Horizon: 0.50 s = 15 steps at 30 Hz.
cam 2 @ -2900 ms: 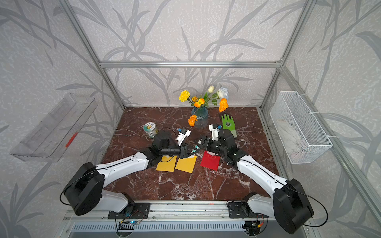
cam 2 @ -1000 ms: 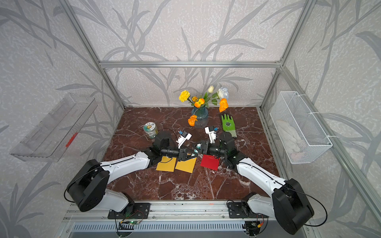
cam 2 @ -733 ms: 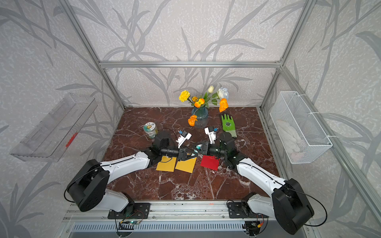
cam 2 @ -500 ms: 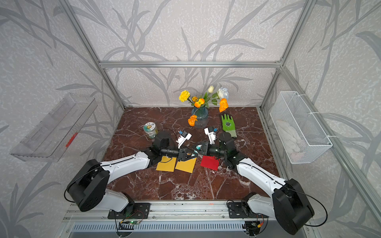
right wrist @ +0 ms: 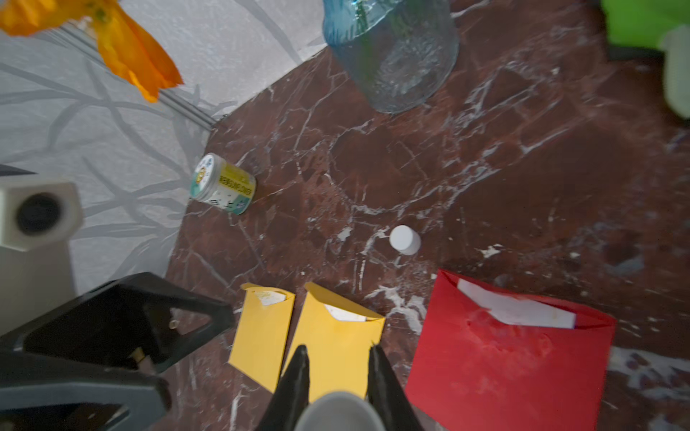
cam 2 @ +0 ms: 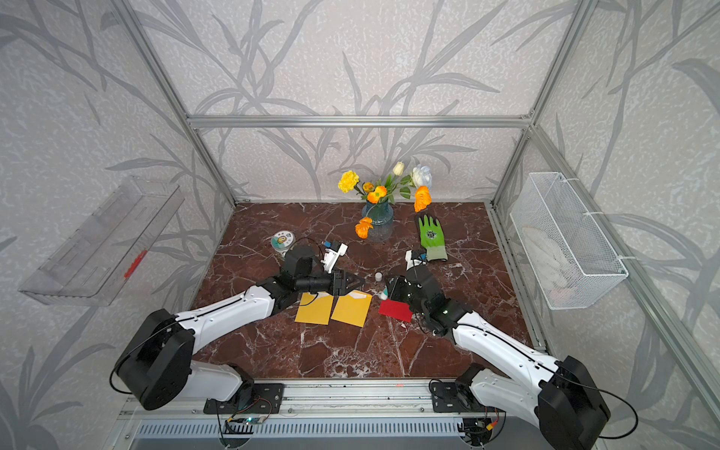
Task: Seal the envelope with a glue stick
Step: Apply the envelope at the center of the board.
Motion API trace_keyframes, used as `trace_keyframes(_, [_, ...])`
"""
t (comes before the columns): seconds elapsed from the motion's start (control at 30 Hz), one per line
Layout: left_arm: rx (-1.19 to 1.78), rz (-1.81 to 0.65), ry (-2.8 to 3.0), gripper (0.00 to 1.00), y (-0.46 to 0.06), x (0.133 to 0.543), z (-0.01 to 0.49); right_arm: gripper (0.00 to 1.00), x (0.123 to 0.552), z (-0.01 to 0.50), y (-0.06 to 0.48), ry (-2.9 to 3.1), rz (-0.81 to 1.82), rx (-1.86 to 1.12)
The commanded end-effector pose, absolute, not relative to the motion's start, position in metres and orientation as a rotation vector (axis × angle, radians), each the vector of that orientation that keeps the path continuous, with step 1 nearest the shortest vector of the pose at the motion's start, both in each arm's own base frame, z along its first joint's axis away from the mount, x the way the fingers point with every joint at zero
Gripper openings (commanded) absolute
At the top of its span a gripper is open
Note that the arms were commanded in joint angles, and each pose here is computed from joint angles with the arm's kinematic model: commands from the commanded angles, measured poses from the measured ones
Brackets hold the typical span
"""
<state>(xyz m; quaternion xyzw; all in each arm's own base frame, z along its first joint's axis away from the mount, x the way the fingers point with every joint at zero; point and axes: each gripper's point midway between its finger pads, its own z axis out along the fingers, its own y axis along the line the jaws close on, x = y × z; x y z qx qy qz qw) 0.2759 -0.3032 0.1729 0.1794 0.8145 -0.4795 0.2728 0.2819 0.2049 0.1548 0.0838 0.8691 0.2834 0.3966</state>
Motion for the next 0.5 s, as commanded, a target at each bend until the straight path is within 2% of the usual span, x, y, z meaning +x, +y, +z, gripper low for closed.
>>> trace_keyframes(0.0, [0.447, -1.328, 2.212, 0.37, -0.308, 0.280, 0.172, 0.00, 0.291, 0.137, 0.168, 2.151, 0.369, 0.306])
trace_keyframes(0.07, [0.420, -1.366, 2.229, 0.20, -0.312, 0.281, 0.165, 0.00, 0.291, 0.131, 0.161, 2.139, 0.295, 0.349])
trace_keyframes(0.17, [0.411, -1.416, 2.226, 0.02, -0.319, 0.280, 0.158, 0.00, 0.289, 0.124, 0.153, 2.130, 0.248, 0.444])
trace_keyframes(0.27, [0.424, -1.416, 2.241, 0.00, -0.326, 0.279, 0.151, 0.00, 0.288, 0.119, 0.148, 2.125, 0.251, 0.529])
trace_keyframes(0.47, [0.485, -1.365, 2.284, 0.00, -0.345, 0.270, 0.136, 0.00, 0.288, 0.105, 0.159, 2.055, 0.441, 0.579])
